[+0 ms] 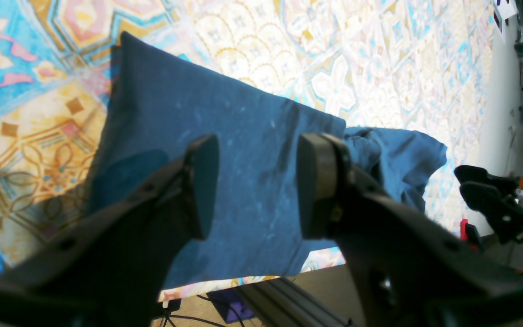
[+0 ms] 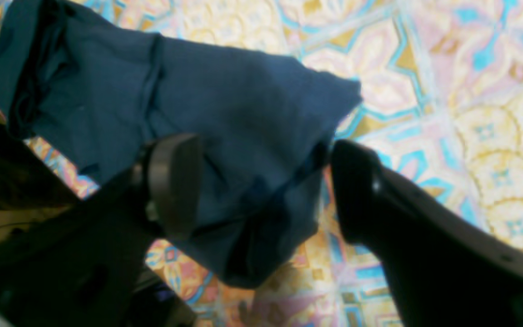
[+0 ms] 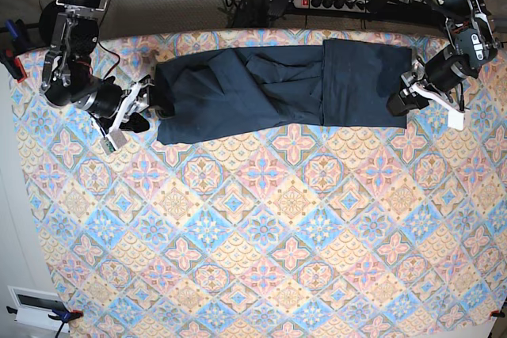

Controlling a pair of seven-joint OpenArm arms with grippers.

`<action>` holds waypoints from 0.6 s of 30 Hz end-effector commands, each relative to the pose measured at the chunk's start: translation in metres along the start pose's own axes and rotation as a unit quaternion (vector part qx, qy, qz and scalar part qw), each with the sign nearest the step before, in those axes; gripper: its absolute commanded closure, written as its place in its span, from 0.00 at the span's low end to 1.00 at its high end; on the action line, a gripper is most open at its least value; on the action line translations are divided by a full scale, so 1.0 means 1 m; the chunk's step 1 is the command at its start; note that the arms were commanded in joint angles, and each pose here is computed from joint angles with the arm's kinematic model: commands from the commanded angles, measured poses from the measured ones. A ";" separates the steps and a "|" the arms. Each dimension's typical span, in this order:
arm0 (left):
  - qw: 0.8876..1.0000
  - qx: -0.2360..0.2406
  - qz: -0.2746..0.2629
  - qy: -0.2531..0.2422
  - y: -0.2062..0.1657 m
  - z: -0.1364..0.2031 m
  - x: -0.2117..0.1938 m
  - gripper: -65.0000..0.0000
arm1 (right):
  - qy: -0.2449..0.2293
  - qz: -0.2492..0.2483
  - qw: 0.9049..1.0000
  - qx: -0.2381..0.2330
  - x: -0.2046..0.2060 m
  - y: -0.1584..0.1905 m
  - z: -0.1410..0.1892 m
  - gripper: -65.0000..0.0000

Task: Layout the t-shirt on the table in an organized manner, then fold the t-shirt properly
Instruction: 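Grasp the strip's other end with the right gripper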

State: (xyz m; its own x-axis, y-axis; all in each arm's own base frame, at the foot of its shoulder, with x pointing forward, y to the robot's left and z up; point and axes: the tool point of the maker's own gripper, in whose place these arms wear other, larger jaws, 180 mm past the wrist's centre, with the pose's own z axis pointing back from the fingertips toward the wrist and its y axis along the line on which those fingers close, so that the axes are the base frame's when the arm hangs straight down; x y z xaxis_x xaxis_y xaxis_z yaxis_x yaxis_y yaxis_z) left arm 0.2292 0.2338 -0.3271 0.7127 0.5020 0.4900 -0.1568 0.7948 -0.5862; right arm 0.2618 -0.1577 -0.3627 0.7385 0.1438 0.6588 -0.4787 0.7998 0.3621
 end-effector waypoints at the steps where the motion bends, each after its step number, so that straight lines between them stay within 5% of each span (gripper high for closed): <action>1: 1.000 -0.007 -0.010 -0.014 -0.004 0.004 0.011 0.57 | -0.021 0.004 1.000 0.002 0.012 -0.002 0.004 0.31; 18: 1.000 -0.010 -0.011 -0.015 -0.006 0.003 0.012 0.57 | 0.039 -0.099 0.994 0.021 -0.048 -0.019 -0.020 0.31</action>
State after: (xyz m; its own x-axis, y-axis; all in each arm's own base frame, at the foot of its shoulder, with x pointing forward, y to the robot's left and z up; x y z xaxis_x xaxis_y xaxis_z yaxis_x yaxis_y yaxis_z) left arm 0.2310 0.2338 -0.3261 0.7100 0.5030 0.4929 -0.1544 0.7941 -0.5879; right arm 0.2423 -0.1644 -0.4166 0.8576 0.0116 0.5142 -0.3254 0.7865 0.5249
